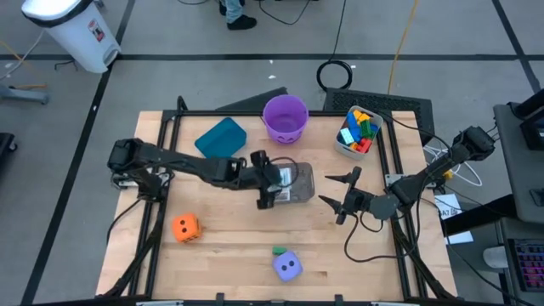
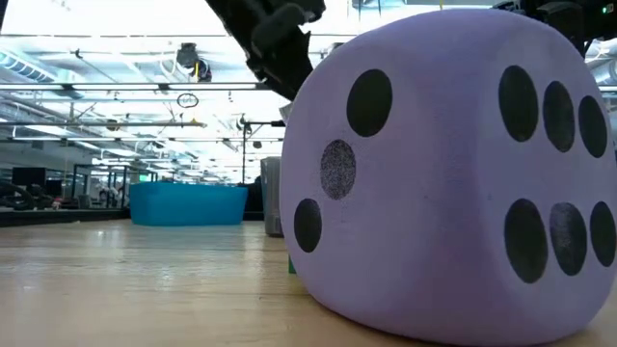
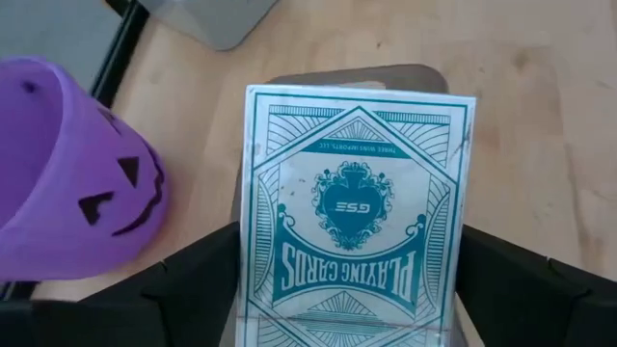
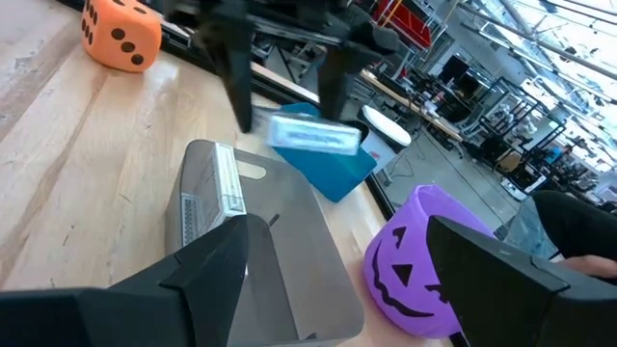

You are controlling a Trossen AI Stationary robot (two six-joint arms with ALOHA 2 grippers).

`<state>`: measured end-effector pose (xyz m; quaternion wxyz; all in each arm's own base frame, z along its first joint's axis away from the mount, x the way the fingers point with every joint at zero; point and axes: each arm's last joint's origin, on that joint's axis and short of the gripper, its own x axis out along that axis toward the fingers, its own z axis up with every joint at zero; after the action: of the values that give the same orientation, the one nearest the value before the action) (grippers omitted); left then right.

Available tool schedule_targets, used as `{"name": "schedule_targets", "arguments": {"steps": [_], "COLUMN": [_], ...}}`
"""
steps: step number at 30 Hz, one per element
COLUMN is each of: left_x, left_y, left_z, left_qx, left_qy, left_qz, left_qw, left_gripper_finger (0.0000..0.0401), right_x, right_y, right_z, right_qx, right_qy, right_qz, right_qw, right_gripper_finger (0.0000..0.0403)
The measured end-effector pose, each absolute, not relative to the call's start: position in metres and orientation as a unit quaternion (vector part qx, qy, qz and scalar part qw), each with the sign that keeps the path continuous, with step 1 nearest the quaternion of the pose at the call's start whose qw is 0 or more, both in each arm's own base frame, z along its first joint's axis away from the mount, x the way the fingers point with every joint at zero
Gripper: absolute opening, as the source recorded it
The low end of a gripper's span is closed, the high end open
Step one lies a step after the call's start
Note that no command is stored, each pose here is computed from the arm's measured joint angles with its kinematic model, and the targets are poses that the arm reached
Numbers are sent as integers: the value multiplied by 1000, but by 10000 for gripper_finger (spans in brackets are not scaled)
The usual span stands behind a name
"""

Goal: Pick & Place Toys
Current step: Put the blue deck of cards into the transparent black bin, then adjust the purple dice

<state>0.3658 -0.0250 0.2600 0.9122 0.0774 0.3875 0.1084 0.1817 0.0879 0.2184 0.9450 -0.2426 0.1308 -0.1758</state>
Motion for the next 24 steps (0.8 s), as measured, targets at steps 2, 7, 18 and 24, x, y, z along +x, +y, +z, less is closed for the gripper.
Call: {"name": "schedule_targets", "arguments": {"steps": [2,7,18,24], "left_x": [367,370,361,345], "left_y": [-16,0,-3,-43], "left_z": [258,254,281,290], "left_qx": [65,37,-84,-72], "left_qy": [378,352,308,270], "left_qz": [117,143,132,43], "left_qw": [916,924,938,959], "left_gripper_finger": [357,362,364,365], "right_x": [182,182,182,183], "right_y": [88,88,88,93], "right_z": [218,218,218,217], "right_qx": [-243,-243,-243,-215], "right_qy": [131,131,131,124], "right_qz": [-176,-176,-176,-89], "right_qw": [945,945,945,965], "right_gripper_finger": [290,290,290,290]}}
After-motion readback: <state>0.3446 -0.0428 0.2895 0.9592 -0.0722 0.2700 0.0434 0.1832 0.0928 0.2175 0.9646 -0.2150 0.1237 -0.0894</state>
